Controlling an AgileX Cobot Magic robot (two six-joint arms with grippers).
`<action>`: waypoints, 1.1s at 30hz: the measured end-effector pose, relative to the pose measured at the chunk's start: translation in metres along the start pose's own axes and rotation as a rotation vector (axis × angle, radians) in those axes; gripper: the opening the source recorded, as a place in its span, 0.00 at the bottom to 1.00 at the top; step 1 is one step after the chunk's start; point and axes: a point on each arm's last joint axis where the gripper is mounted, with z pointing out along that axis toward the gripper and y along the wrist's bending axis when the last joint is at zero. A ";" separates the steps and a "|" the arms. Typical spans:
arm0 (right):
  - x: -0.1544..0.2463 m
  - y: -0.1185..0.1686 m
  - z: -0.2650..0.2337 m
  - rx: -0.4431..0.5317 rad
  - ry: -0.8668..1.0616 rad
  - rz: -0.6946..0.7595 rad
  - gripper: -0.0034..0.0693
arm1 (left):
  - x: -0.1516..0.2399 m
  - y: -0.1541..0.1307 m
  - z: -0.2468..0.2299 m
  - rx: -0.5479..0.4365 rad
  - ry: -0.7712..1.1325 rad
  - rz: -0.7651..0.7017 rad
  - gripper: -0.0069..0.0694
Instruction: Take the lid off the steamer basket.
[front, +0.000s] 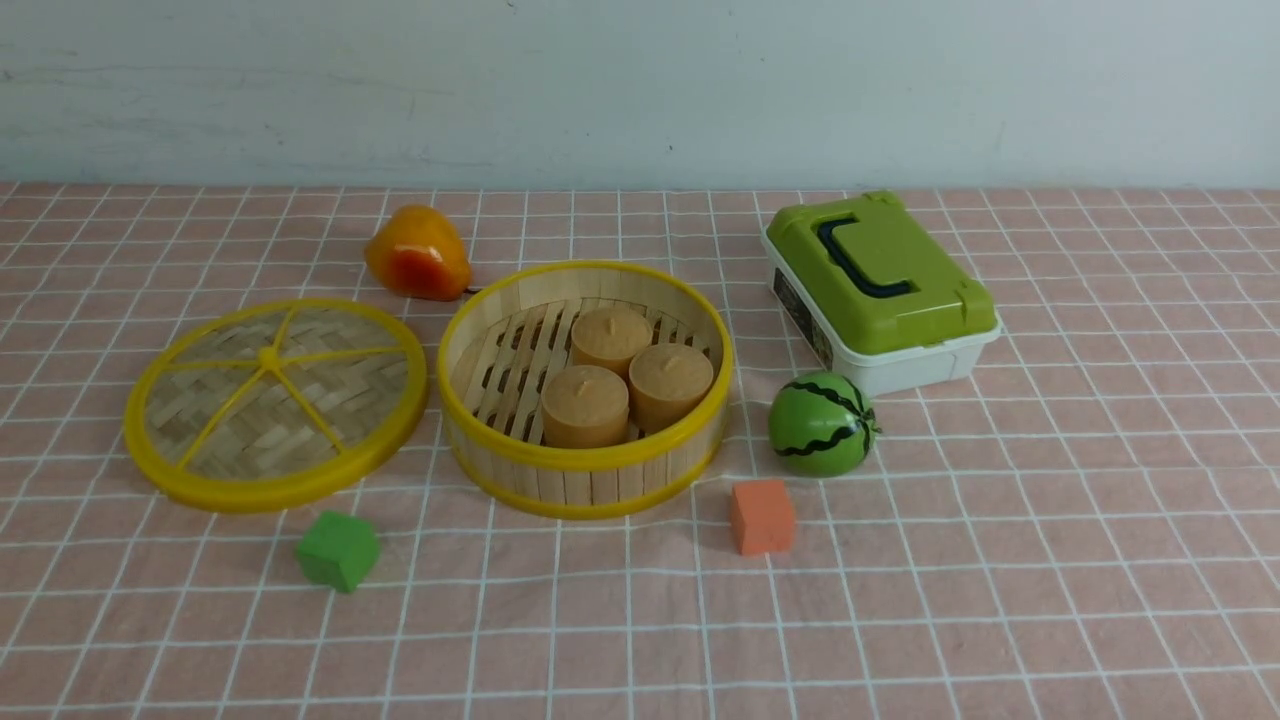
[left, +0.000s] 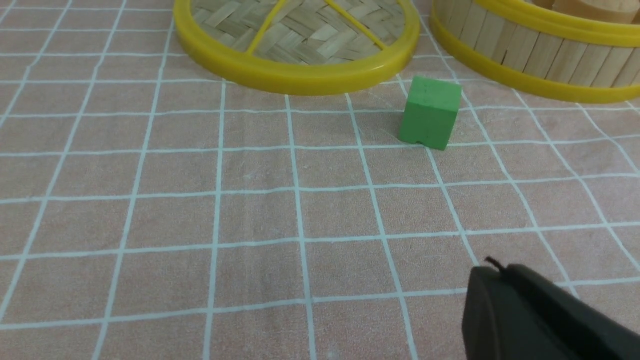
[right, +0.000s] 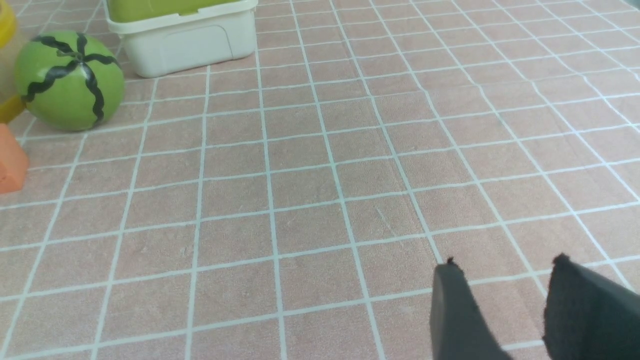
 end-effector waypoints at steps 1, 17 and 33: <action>0.000 0.000 0.000 0.000 0.000 0.000 0.38 | 0.000 0.000 0.000 0.000 0.000 0.000 0.07; 0.000 0.000 0.000 0.000 0.000 0.000 0.38 | 0.000 0.000 0.000 0.000 0.000 0.000 0.09; 0.000 0.000 0.000 0.000 0.000 0.000 0.38 | 0.000 0.000 0.000 0.000 0.000 -0.001 0.11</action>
